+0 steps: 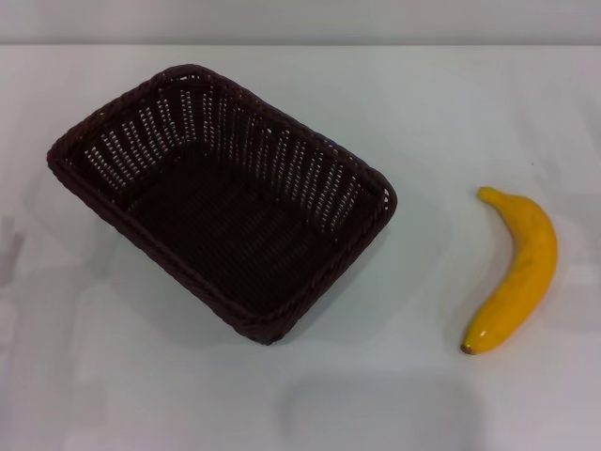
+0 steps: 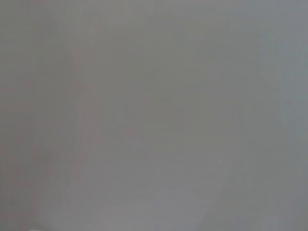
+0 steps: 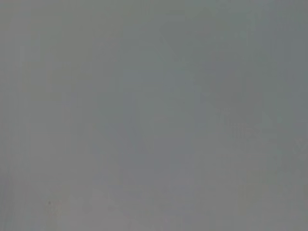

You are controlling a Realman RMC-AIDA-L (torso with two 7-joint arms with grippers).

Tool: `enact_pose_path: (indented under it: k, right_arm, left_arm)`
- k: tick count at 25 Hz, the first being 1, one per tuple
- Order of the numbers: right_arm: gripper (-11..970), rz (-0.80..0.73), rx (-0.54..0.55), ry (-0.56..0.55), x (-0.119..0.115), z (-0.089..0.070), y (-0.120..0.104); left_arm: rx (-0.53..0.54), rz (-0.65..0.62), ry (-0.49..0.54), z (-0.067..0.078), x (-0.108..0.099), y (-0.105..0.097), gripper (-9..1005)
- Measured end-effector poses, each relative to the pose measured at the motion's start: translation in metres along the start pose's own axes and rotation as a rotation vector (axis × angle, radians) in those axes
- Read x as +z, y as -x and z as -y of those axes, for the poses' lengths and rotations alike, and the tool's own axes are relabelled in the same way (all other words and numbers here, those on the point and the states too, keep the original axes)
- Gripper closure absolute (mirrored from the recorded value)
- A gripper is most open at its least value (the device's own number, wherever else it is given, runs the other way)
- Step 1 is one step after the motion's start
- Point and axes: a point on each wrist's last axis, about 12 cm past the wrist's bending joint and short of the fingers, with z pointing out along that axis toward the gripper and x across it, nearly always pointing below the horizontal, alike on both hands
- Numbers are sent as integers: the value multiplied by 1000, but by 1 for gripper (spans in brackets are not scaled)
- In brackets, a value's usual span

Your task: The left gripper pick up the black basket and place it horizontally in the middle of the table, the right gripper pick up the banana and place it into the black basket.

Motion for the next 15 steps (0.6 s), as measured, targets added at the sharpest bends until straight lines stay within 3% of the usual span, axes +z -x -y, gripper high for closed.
enact_pose_path:
  k: [11,15]
  right_arm:
    - [114,9,-3,-9,-1,3,2]
    - [114,11,-3,-12,0,3,2]
  left_arm:
    - [8,56,2,-2,6,8,114]
    - [-63,106,11,-4,16,15,115]
